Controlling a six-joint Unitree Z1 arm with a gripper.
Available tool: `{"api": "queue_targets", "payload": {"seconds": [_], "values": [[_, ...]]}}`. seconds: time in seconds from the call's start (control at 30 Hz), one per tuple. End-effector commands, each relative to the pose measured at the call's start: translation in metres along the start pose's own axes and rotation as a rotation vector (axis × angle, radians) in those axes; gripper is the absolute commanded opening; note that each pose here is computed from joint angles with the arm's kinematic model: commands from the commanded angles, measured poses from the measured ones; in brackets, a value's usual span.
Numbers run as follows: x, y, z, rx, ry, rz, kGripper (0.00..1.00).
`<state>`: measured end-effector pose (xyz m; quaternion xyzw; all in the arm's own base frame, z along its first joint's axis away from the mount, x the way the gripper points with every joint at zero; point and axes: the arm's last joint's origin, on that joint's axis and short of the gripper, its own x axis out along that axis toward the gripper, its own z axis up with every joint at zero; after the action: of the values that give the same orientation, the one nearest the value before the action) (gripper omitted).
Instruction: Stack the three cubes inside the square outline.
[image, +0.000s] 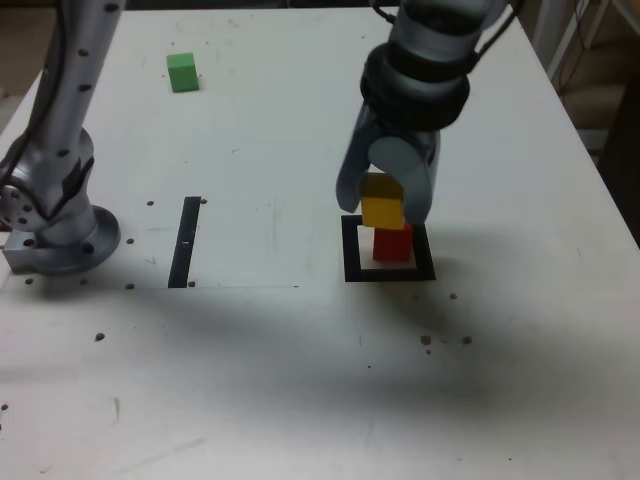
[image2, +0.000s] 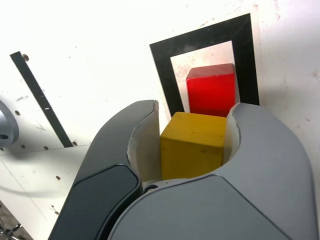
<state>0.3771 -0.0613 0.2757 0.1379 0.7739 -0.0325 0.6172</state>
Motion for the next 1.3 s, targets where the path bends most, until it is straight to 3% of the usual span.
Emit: {"api": "queue_targets", "payload": {"seconds": [0.0, 0.6, 0.67, 0.83, 0.9, 1.27], "values": [[0.002, 0.000, 0.004, 0.000, 0.006, 0.004, 0.31], [0.017, 0.010, 0.016, -0.019, 0.041, 0.032, 0.32], [0.017, 0.011, 0.016, -0.020, 0.041, 0.038, 0.39], [0.020, 0.012, 0.018, -0.015, 0.042, 0.041, 0.86], [0.021, 0.012, 0.019, -0.014, 0.044, 0.041, 0.98], [0.024, 0.015, 0.016, -0.021, 0.049, 0.037, 0.99]]}}
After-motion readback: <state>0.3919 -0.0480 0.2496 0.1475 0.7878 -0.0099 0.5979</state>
